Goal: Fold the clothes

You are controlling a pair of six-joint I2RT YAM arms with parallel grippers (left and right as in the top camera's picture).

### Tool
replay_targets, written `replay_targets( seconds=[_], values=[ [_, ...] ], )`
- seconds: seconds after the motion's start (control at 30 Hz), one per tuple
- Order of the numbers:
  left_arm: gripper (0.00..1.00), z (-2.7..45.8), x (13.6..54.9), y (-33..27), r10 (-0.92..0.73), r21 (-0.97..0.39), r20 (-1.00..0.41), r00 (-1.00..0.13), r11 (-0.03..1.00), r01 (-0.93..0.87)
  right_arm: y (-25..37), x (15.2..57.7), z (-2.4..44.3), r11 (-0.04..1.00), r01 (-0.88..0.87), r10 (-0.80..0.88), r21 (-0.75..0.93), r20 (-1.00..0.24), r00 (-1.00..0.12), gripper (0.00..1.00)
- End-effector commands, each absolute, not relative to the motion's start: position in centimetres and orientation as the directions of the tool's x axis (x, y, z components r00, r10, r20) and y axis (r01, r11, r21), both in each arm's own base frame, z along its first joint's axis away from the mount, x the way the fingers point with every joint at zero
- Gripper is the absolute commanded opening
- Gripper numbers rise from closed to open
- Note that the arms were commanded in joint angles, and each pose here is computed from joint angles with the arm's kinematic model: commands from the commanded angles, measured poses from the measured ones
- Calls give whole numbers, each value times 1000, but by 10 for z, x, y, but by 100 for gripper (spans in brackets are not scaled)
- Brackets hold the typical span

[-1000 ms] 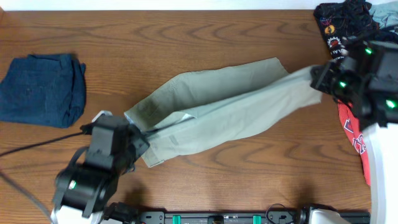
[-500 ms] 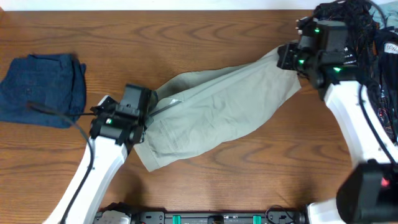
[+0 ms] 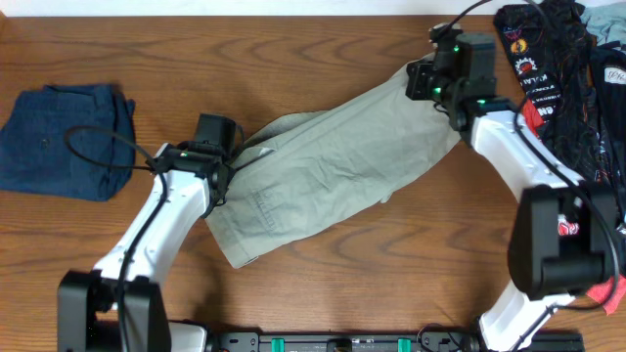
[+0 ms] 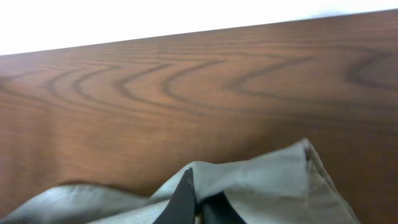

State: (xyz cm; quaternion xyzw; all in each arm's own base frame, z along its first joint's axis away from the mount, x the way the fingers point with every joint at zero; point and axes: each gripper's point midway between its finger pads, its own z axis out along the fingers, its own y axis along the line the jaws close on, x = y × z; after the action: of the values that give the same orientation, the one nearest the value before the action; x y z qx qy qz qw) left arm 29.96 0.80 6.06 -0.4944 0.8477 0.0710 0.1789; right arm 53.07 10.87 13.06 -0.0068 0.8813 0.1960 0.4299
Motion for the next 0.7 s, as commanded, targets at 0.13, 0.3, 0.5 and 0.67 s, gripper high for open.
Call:
replay_targets(
  seconds=[0.13, 0.3, 0.5, 0.67],
  values=[
    [54, 50, 294, 29, -774, 53, -416, -478, 504, -862, 96, 553, 125, 955, -127, 153, 269, -808, -569, 35],
    [66, 44, 289, 13, -764, 51, -323, -559, 576, -816, 85, 548, 124, 959, -105, 153, 264, -791, -592, 53],
    [83, 46, 285, 9, -746, 55, -294, -597, 611, -790, 64, 528, 111, 971, -72, 120, 227, -728, -675, 51],
    [88, 64, 290, 16, -758, -4, -329, -564, 598, -802, 55, 495, 75, 981, -79, 44, 175, -603, -797, 42]
  ],
)
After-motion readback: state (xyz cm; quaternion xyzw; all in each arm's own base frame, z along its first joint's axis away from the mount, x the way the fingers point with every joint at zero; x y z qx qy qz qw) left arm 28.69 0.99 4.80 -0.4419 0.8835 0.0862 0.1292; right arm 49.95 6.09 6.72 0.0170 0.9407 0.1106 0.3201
